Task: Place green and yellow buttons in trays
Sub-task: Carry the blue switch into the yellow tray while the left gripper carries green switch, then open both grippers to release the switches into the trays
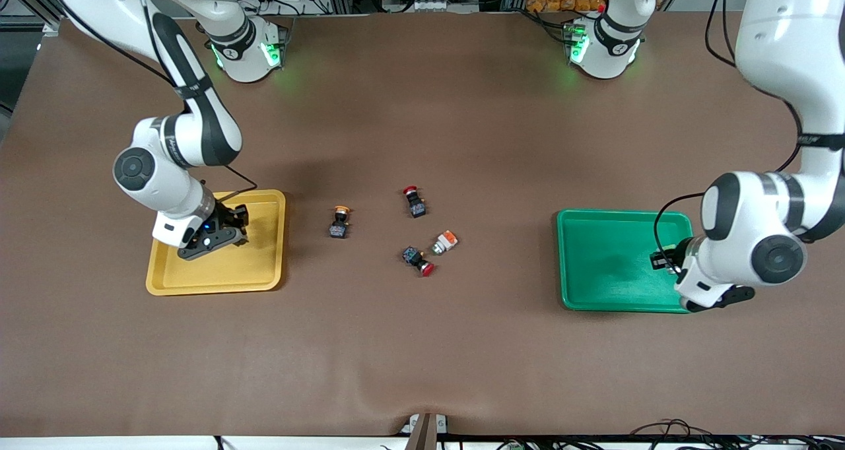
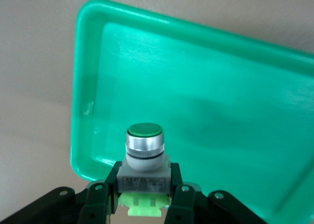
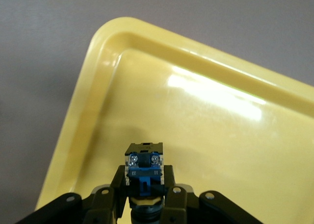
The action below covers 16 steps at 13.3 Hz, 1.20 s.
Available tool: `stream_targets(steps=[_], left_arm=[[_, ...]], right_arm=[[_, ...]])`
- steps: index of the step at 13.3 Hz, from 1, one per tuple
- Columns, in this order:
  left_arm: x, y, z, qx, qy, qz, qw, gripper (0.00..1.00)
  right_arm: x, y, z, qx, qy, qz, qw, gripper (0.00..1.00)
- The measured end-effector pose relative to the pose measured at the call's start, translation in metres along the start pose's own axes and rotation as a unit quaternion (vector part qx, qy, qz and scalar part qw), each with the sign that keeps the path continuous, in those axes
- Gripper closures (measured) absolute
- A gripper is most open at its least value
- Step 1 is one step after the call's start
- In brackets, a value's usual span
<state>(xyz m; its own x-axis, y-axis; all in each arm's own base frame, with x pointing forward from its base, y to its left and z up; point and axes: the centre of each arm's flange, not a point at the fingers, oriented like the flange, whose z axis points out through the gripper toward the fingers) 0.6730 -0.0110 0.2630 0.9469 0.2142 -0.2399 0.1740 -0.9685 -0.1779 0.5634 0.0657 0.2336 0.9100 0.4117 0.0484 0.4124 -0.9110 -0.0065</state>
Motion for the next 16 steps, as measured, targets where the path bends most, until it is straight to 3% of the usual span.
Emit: stream_targets(steps=[3, 4, 6, 7, 10, 13, 16], left_arm=[[0.002, -0.002, 0.011, 0.015, -0.005, 0.023, 1.0, 0.59], [0.003, -0.003, 0.008, 0.017, -0.003, 0.026, 1.0, 0.54], [0.004, -0.002, 0.0, 0.016, 0.004, 0.027, 1.0, 0.34], [0.005, 0.0, -0.008, 0.014, 0.011, 0.028, 0.999, 0.23], [0.005, 0.013, -0.048, 0.003, 0.047, 0.035, 0.998, 0.0], [-0.012, 0.069, -0.079, -0.019, 0.071, 0.08, 0.994, 0.0], [-0.053, 0.165, -0.095, -0.035, 0.092, 0.157, 0.983, 0.0]], right_arm=[[-0.003, 0.002, 0.024, -0.001, -0.004, -0.003, 1.0, 0.67], [-0.003, 0.002, 0.025, -0.001, -0.003, -0.004, 1.0, 0.67], [-0.002, 0.003, 0.024, -0.002, -0.001, -0.005, 1.0, 0.67], [-0.002, 0.003, 0.023, -0.002, -0.001, -0.005, 1.0, 0.62], [-0.001, 0.003, 0.023, -0.002, 0.0, -0.006, 1.0, 0.33], [-0.001, 0.003, 0.023, -0.002, 0.0, -0.006, 1.0, 0.04], [-0.002, 0.0, 0.023, 0.002, -0.009, -0.006, 1.0, 0.0]])
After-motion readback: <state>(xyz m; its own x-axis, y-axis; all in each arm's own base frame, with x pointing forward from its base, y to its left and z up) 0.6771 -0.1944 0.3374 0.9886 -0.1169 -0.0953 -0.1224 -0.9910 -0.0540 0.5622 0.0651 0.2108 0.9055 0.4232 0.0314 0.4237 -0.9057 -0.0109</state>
